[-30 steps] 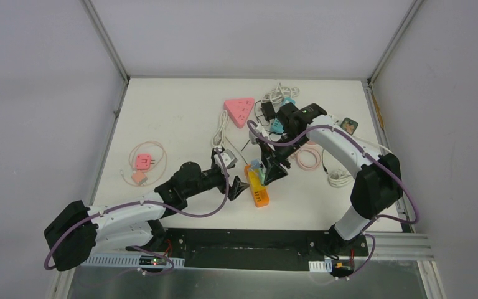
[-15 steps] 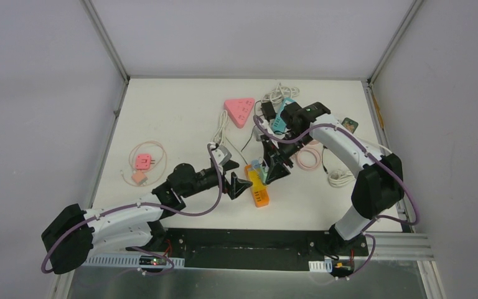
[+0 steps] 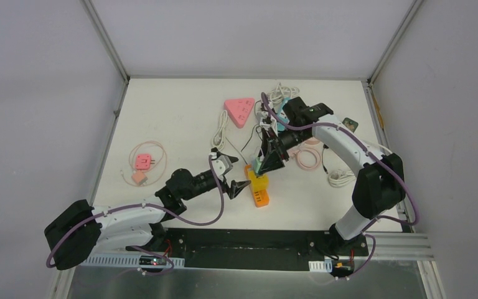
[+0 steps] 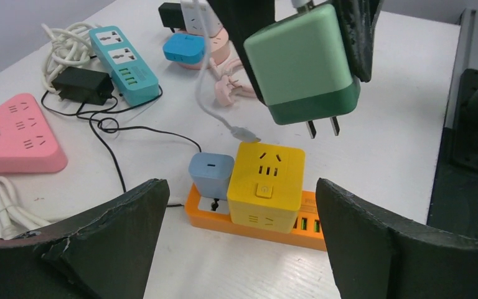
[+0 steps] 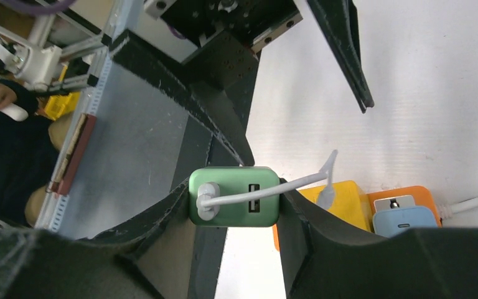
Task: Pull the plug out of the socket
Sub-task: Place the plug at the center of the board.
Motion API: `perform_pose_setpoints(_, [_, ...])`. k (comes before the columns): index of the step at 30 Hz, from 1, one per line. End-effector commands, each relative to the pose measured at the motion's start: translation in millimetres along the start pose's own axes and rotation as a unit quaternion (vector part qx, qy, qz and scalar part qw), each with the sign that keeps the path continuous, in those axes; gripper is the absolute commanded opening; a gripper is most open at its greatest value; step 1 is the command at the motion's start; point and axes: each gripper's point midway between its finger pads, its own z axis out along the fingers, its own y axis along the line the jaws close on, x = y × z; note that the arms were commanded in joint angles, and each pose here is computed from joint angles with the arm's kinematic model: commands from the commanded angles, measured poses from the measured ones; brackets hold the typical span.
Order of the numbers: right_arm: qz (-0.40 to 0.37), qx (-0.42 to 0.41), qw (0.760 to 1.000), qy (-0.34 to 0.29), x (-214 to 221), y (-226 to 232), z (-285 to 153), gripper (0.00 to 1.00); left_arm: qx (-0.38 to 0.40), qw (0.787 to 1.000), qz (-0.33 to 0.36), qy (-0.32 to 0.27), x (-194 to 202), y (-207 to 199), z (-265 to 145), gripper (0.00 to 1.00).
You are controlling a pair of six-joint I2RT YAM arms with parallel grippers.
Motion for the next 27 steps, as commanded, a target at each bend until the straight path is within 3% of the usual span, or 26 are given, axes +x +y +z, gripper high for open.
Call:
perform_pose_setpoints(1, [0.024, -0.003, 0.997, -0.068, -32, -2, 1, 0.0, -0.018, 0.995, 0.081, -0.055, -29, 9, 13, 0.92])
perform_pose_setpoints(6, [0.053, 0.04, 0.994, -0.088, -39, -23, 3, 0.0, -0.045, 0.993, 0.093, -0.062, -29, 17, 18, 0.9])
perform_pose_setpoints(9, [-0.024, 0.054, 0.992, -0.107, -45, -40, 4, 0.0, -0.072, 0.99, 0.098, -0.065, -27, 25, 17, 0.9])
perform_pose_setpoints(15, [-0.104, 0.067, 0.984, -0.127, -52, -61, 6, 0.0, -0.121, 0.986, 0.09, -0.072, -27, 42, 22, 0.88])
perform_pose_setpoints(16, [0.07, 0.095, 0.983, -0.139, -51, -65, 5, 0.0, -0.125, 0.985, 0.089, -0.075, -27, 43, 24, 0.86])
perform_pose_setpoints(17, [0.225, 0.109, 0.955, -0.159, -54, -67, 5, 0.0, -0.131, 0.985, 0.087, -0.078, -27, 45, 26, 0.85])
perform_pose_setpoints(20, [0.261, 0.112, 0.944, -0.168, -56, -70, 5, 0.0, -0.151, 0.981, 0.088, -0.081, -25, 53, 29, 0.84])
perform_pose_setpoints(27, [0.269, 0.114, 0.942, -0.169, -55, -73, 6, 0.0, -0.167, 0.975, 0.119, -0.082, -28, 59, 30, 0.84])
